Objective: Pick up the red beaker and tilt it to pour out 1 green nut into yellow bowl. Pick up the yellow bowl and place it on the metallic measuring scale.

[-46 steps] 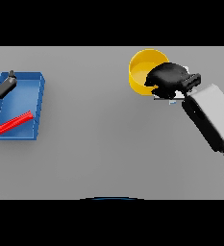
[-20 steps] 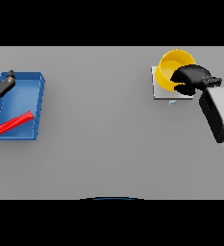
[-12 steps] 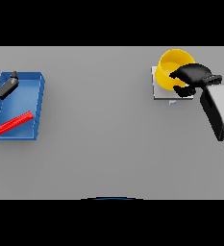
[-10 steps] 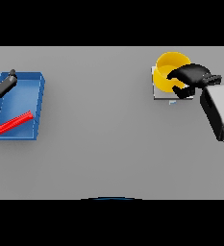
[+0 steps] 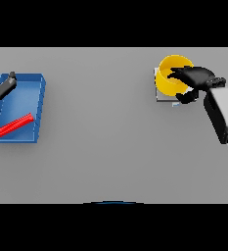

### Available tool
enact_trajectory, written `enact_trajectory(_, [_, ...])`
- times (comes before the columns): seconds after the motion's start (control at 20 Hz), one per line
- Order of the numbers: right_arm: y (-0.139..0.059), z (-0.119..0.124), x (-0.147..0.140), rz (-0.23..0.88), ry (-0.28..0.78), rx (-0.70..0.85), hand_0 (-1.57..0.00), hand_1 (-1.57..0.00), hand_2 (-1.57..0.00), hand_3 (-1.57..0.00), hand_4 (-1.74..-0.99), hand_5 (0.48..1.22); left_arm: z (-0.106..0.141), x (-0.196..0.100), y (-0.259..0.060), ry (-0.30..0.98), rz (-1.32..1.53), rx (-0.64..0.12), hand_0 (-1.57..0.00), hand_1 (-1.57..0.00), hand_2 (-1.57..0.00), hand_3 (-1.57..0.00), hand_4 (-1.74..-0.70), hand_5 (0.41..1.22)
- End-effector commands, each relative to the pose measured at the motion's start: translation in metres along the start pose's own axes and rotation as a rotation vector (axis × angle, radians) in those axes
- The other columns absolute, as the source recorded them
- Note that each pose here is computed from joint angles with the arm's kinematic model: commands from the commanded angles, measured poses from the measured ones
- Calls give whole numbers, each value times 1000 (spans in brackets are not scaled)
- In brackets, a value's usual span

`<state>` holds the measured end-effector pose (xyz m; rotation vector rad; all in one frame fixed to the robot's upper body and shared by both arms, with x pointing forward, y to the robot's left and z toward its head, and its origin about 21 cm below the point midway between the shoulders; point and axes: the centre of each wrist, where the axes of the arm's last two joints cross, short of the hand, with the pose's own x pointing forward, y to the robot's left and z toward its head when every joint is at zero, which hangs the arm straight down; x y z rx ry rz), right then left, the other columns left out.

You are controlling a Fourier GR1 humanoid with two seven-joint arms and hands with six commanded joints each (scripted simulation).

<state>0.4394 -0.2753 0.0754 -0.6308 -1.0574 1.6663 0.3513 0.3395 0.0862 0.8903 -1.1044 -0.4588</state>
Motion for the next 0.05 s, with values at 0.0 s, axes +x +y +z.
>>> enact_trajectory(0.0, [-3, 2, -3, -7, 0, 0, -21, -19, -25, -146, -1478, 738, -1, 1, 0, 4, 2, -2, 1, 1, 1, 1, -726, 665])
